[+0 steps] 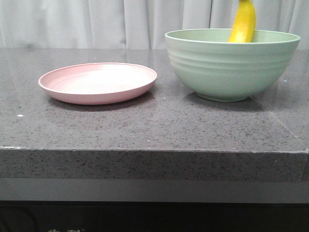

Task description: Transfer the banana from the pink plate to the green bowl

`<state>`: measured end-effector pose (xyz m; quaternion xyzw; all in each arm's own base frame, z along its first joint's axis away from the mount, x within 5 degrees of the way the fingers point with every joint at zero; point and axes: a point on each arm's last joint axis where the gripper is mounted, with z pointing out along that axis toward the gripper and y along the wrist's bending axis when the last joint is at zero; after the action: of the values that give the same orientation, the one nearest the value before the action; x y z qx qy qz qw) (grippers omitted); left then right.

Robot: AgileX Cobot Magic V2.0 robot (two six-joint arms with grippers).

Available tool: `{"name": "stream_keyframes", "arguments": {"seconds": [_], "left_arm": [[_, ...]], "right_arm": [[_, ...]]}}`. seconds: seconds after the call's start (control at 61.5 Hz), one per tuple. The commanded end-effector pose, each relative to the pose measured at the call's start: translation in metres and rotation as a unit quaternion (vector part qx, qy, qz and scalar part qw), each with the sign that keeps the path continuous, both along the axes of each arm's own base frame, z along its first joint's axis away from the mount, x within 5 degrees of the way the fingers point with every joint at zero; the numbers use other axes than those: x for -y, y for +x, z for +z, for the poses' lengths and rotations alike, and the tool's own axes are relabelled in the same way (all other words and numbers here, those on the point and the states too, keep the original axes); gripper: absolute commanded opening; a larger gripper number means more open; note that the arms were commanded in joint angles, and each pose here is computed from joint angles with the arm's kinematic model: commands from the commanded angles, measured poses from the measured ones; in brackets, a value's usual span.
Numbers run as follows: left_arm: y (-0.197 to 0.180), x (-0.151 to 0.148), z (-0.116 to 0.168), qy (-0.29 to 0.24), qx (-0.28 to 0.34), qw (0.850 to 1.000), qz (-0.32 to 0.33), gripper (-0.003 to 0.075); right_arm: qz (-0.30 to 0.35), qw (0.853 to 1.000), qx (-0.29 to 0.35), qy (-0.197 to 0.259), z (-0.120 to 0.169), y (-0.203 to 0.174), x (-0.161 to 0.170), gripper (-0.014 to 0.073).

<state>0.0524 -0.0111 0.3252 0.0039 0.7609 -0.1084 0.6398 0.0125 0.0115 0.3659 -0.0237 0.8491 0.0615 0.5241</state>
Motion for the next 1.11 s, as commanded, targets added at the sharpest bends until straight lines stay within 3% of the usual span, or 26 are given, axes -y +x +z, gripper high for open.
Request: {"name": "stream_keyframes", "arguments": {"seconds": [0.0, 0.179, 0.423, 1.09], "left_arm": [[-0.002, -0.003, -0.005, -0.026, 0.07, 0.997, 0.023, -0.0018], [-0.002, -0.006, -0.061, -0.039, 0.092, 0.994, 0.05, -0.0018], [0.0, -0.009, -0.109, -0.047, 0.136, 0.988, 0.062, -0.0018], [0.001, -0.008, -0.109, -0.039, 0.152, 0.986, 0.053, -0.0018]], "right_arm": [[-0.003, 1.0, 0.031, 0.005, 0.01, 0.004, 0.0, -0.0068], [-0.003, 1.0, 0.031, 0.005, 0.01, 0.004, 0.0, -0.0068], [-0.003, 1.0, 0.031, 0.005, 0.01, 0.004, 0.0, -0.0068], [-0.002, 1.0, 0.028, 0.004, 0.009, 0.004, 0.0, -0.0068]]}}
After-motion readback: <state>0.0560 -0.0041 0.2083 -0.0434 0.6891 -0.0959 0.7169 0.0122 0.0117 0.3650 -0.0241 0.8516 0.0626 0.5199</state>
